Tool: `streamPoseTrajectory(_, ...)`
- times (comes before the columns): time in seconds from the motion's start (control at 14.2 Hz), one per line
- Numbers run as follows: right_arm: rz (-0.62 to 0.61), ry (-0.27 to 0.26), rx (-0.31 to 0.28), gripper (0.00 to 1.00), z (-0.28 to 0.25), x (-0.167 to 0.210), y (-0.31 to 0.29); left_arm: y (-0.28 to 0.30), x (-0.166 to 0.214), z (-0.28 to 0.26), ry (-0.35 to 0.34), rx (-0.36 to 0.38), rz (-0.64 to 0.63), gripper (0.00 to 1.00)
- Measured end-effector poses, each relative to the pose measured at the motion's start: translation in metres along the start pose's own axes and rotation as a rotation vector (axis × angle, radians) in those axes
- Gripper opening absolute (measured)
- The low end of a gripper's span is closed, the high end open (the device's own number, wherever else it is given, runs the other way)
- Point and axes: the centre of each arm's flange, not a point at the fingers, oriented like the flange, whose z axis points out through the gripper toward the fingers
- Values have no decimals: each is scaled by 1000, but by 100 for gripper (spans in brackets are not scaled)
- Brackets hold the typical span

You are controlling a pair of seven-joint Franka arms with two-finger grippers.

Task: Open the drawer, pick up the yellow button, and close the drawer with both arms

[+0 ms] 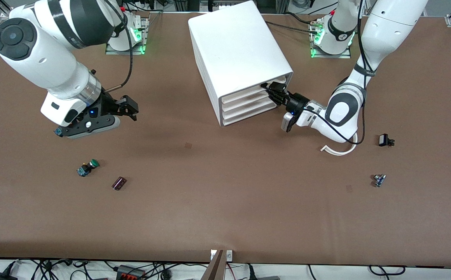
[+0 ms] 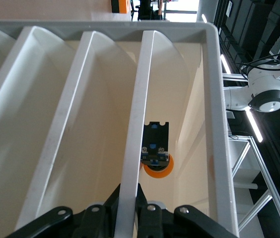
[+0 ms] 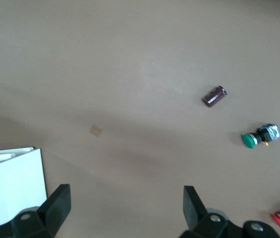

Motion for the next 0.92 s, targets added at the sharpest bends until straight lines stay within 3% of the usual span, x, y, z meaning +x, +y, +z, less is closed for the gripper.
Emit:
streamPoseTrajectory(0.49, -46, 111, 27, 100, 25, 20, -90, -6, 36, -66, 74, 38, 53, 11)
streamPoseTrajectory(0.92, -121, 172, 59, 100, 34, 29, -178, -10, 51, -114, 127, 45, 78, 11)
